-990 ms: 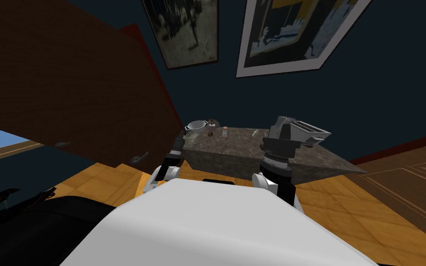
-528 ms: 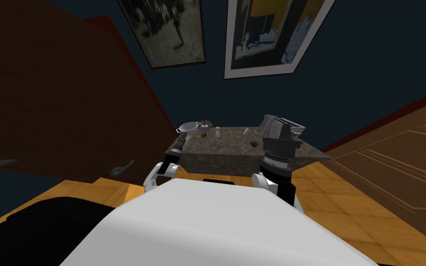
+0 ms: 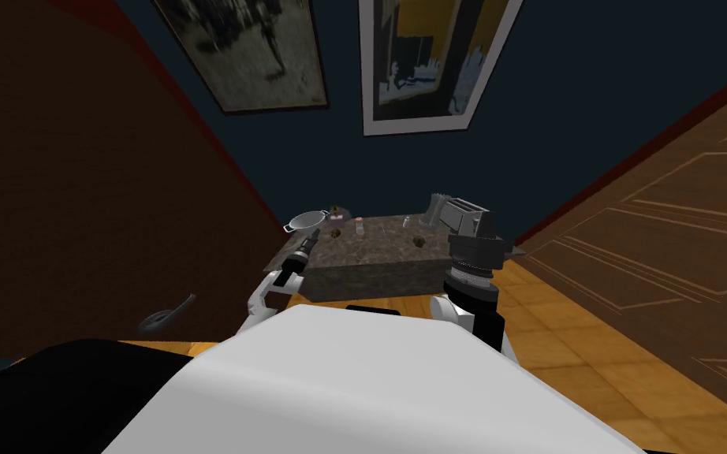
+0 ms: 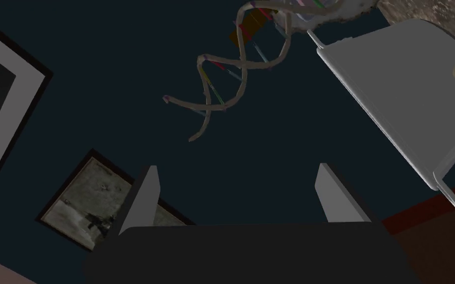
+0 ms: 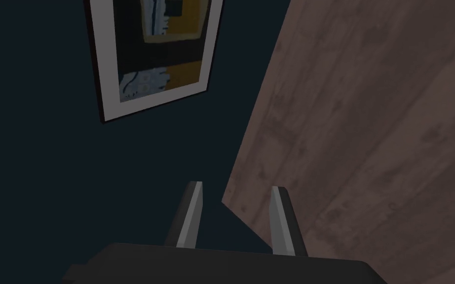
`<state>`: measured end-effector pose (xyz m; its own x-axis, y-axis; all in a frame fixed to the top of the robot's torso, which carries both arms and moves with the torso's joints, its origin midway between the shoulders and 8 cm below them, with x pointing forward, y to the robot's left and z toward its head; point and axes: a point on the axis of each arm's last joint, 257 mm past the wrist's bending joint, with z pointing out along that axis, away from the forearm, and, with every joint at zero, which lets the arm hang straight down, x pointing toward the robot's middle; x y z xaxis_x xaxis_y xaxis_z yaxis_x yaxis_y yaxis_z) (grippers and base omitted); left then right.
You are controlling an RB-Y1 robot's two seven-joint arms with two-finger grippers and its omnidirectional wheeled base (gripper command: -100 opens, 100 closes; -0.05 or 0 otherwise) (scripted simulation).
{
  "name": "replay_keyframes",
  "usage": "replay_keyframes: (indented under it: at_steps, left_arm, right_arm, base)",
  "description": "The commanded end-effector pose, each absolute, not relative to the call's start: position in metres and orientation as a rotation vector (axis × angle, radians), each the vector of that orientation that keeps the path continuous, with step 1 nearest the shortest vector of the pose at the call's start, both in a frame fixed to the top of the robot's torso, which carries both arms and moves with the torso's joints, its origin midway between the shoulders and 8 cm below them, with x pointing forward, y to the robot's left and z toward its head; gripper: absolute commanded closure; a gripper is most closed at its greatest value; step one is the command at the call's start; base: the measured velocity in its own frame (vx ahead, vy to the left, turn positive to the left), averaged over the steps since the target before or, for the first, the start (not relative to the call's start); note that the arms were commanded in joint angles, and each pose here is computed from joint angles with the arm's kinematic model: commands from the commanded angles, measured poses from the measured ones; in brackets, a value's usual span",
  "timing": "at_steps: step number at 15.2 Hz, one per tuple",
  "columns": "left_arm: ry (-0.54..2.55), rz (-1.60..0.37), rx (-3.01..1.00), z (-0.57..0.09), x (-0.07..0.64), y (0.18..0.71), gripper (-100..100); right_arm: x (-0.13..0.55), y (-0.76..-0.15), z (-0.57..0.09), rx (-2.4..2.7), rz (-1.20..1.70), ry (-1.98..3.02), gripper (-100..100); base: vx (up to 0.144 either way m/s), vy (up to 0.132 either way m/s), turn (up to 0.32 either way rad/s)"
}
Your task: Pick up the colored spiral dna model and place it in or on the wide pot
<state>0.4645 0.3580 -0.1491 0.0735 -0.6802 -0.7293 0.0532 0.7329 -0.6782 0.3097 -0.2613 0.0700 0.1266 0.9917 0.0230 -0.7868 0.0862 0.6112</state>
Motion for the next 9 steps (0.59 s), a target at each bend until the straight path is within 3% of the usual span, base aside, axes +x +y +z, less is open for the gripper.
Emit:
replay_keyframes:
  at_steps: [1,9]
  left_arm:
    - [1.435,-0.536,-0.559,-0.158,0.469,0.371,-100]
    - [1.541,-0.302,-0.565,-0.187,0.486,0.429,-100]
  right_arm:
    - [0.31,-0.261,0.07,0.554,1.395,0.456,0]
    - [0.31,-0.261,0.07,0.554,1.395,0.456,0]
  base:
    - [0.016,-0.037,-0.194]
    - [0.021,-0.037,-0.208]
